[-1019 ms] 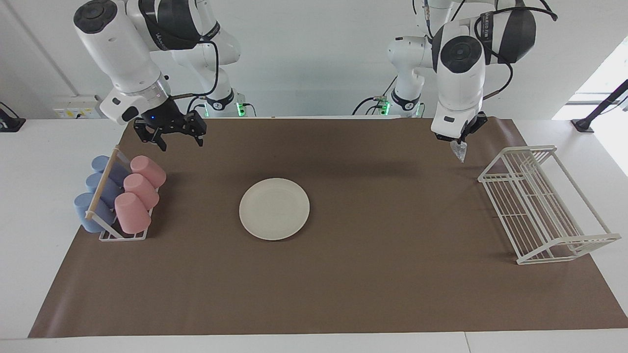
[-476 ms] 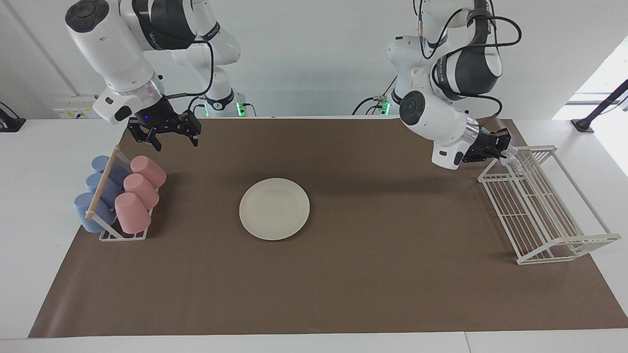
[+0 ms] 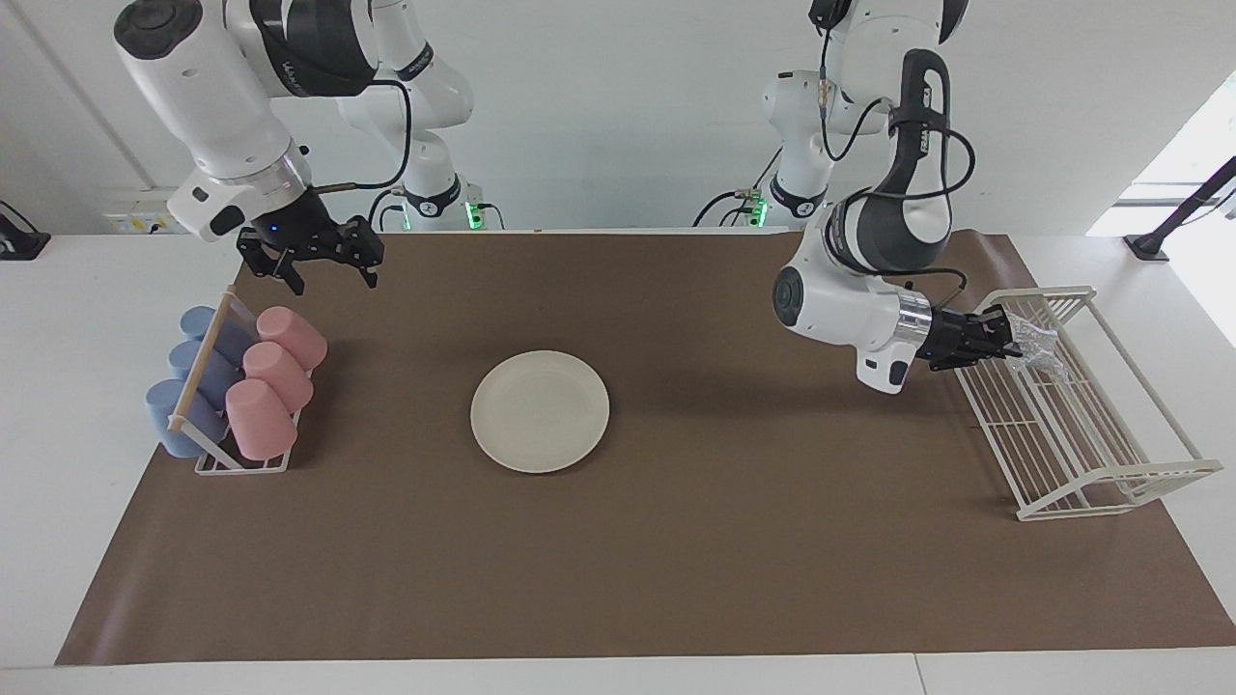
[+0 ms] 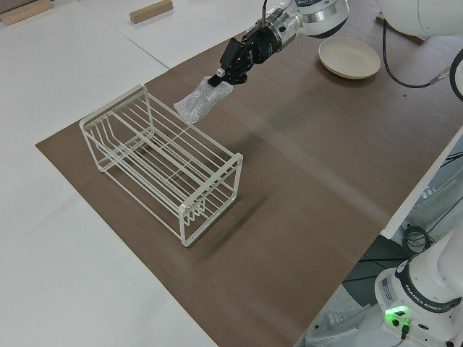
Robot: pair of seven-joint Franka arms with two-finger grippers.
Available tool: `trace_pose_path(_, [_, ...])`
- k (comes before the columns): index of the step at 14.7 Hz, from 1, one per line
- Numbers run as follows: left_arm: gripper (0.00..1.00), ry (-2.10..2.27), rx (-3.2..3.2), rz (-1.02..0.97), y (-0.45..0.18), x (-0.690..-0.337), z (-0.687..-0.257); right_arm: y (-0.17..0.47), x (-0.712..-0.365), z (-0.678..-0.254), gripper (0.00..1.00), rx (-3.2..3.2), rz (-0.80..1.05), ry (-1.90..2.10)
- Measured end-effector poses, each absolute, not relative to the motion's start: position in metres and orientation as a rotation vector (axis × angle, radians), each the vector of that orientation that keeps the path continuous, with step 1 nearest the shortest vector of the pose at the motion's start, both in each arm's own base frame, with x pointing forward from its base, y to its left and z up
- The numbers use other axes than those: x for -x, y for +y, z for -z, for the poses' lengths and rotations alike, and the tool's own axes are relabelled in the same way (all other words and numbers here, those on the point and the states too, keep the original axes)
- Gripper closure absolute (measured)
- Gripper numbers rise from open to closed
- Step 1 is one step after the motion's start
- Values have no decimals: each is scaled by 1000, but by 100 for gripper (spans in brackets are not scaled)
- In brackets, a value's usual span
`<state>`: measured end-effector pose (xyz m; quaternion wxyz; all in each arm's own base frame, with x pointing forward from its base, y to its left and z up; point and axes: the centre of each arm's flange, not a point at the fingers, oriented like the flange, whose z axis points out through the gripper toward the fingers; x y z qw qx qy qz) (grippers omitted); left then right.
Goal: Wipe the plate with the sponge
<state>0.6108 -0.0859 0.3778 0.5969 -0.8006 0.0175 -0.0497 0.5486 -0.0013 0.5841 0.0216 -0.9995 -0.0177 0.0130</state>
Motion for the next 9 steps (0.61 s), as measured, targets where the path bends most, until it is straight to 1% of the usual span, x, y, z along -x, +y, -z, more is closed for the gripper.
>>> trace_pose_path(3, [96, -14, 1869, 132, -68, -615, -377, -7, -545, -588, 0, 3097, -57, -40])
trace_pose_path(9, [96, -55, 1886, 186, -70, -615, -372, -7, -544, -589, 0, 3097, -55, -41])
